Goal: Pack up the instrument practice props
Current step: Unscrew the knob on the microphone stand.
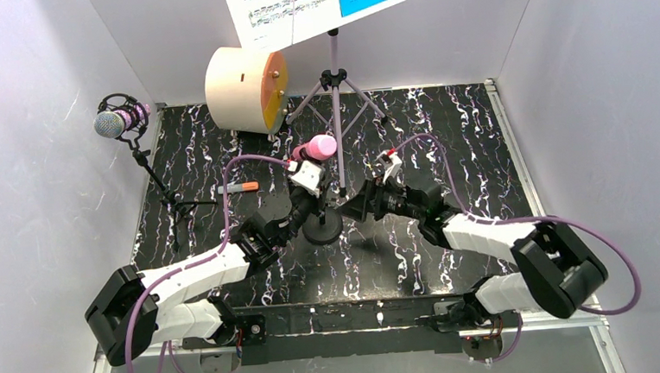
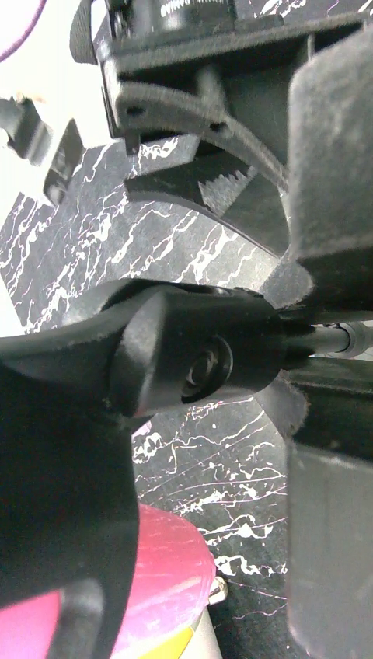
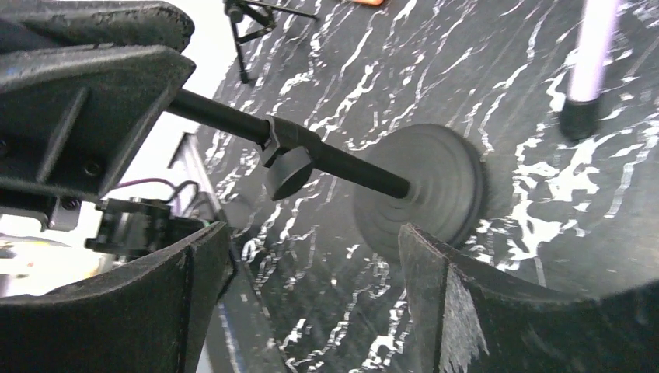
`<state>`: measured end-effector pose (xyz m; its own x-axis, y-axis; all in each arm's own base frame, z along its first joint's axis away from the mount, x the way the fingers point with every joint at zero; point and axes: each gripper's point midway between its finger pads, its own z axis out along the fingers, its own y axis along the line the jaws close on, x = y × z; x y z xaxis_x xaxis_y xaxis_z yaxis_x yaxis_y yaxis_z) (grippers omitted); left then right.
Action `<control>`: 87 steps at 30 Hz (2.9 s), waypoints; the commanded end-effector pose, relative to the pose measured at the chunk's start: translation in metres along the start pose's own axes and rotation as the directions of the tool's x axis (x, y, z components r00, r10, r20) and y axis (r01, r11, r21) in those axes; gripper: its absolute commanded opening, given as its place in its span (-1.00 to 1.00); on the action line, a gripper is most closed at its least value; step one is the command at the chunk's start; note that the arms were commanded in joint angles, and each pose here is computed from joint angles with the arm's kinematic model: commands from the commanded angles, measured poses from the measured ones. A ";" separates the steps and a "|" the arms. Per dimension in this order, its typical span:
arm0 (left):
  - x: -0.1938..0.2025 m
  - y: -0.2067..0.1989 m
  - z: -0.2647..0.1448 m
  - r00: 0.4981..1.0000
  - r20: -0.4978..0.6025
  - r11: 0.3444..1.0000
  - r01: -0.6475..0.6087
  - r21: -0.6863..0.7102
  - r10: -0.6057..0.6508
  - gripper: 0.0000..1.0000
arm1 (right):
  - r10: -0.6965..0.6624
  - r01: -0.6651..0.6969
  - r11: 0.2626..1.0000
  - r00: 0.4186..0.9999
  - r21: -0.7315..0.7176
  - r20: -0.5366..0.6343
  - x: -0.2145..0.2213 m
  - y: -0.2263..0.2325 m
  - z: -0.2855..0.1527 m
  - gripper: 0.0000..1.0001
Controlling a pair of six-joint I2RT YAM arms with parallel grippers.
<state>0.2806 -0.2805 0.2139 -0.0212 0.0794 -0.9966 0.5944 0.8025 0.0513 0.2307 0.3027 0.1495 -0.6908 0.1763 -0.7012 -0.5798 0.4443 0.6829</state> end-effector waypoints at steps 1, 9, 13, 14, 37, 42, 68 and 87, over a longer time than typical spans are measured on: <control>0.051 -0.009 -0.012 0.989 -0.147 0.999 -0.026 0.039 0.031 -1.00 | 0.136 -0.134 0.969 0.991 -0.206 -0.004 -0.025 0.046 0.011 0.72; 0.047 -0.010 -0.015 0.992 -0.125 0.999 -0.022 0.046 0.028 -1.00 | 0.226 -0.226 0.943 0.974 -0.245 -0.030 -0.027 0.045 0.025 0.55; 0.051 -0.012 -0.013 0.990 -0.139 0.998 -0.029 0.060 0.037 -1.00 | 0.233 -0.233 0.942 0.972 -0.243 -0.027 -0.029 0.042 0.028 0.37; 0.051 -0.012 -0.013 0.989 -0.142 0.998 -0.033 0.062 0.041 -1.00 | 0.236 -0.235 0.941 0.972 -0.242 -0.025 -0.029 0.041 0.028 0.32; 0.051 -0.014 -0.012 0.989 -0.145 0.997 -0.027 0.072 0.037 -1.00 | 0.286 -0.290 0.921 0.957 -0.260 -0.053 -0.021 0.025 0.036 -0.27; 0.051 -0.015 -0.012 0.989 -0.146 0.997 -0.025 0.077 0.036 -1.00 | 0.267 -0.272 0.918 0.962 -0.289 -0.059 -0.018 0.026 0.036 -0.31; 0.050 -0.017 -0.012 0.989 -0.144 0.996 -0.027 0.086 0.039 -1.00 | -0.750 0.729 0.639 0.662 -0.244 0.014 0.003 0.018 0.049 -0.97; 0.050 -0.015 -0.013 0.988 -0.149 0.995 -0.022 0.096 0.037 -1.00 | -0.885 0.883 -0.466 -0.463 0.064 -0.047 0.021 0.046 0.043 -0.97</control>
<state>0.2804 -0.2715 0.2135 -0.0139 0.0697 -0.9975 0.5770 0.8153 0.0489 0.2325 0.3524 0.1564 0.6314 -0.5225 -0.5731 -0.5769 0.1774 -0.7973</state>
